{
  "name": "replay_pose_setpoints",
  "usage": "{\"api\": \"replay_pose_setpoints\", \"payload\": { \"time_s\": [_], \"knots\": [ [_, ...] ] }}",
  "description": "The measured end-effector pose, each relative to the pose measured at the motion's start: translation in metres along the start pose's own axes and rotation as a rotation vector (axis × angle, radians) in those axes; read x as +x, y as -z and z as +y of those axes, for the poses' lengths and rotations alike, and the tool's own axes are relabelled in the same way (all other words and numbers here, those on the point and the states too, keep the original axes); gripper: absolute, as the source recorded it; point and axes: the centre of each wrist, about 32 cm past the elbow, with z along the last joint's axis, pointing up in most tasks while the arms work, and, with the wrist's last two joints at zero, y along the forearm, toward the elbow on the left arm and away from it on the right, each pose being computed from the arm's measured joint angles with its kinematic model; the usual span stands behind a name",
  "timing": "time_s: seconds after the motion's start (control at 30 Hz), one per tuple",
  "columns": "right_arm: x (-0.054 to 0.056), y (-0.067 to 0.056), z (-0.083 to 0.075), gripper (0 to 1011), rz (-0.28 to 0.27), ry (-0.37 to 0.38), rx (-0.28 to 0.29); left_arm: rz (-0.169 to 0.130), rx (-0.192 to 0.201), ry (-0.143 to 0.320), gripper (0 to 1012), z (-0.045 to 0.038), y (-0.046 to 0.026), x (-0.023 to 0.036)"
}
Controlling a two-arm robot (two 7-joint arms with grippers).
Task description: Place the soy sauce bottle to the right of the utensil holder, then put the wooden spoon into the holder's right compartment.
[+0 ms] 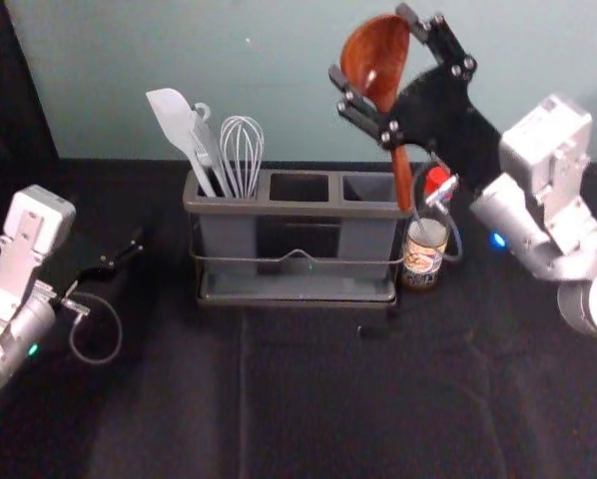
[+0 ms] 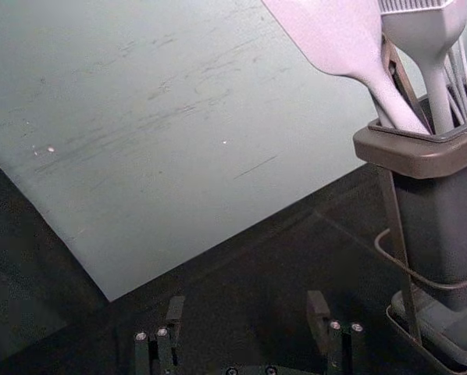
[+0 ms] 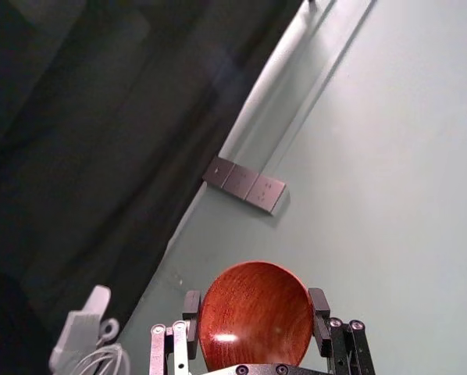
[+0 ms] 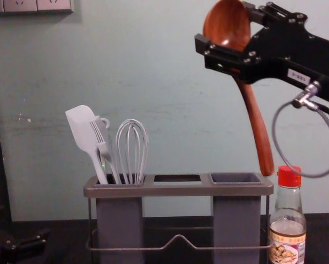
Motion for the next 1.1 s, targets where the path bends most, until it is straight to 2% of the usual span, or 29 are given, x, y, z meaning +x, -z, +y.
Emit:
{"api": "replay_pose_setpoints", "payload": {
  "time_s": [0.2,0.57,0.9,1.1],
  "knots": [
    [0.004,0.015,0.013,839,0.005,0.011,0.047,0.0,0.0,0.0,1000,0.0,0.0,0.0],
    [-0.004,0.043,0.025,839,0.04,0.091,0.117,0.0,0.0,0.0,1000,0.0,0.0,0.0],
    [-0.023,0.066,0.024,839,0.104,0.142,0.128,0.0,0.0,0.0,1000,0.0,0.0,0.0],
    [-0.041,0.081,0.016,839,0.142,0.166,0.126,0.0,0.0,0.0,1000,0.0,0.0,0.0]
  ]
}}
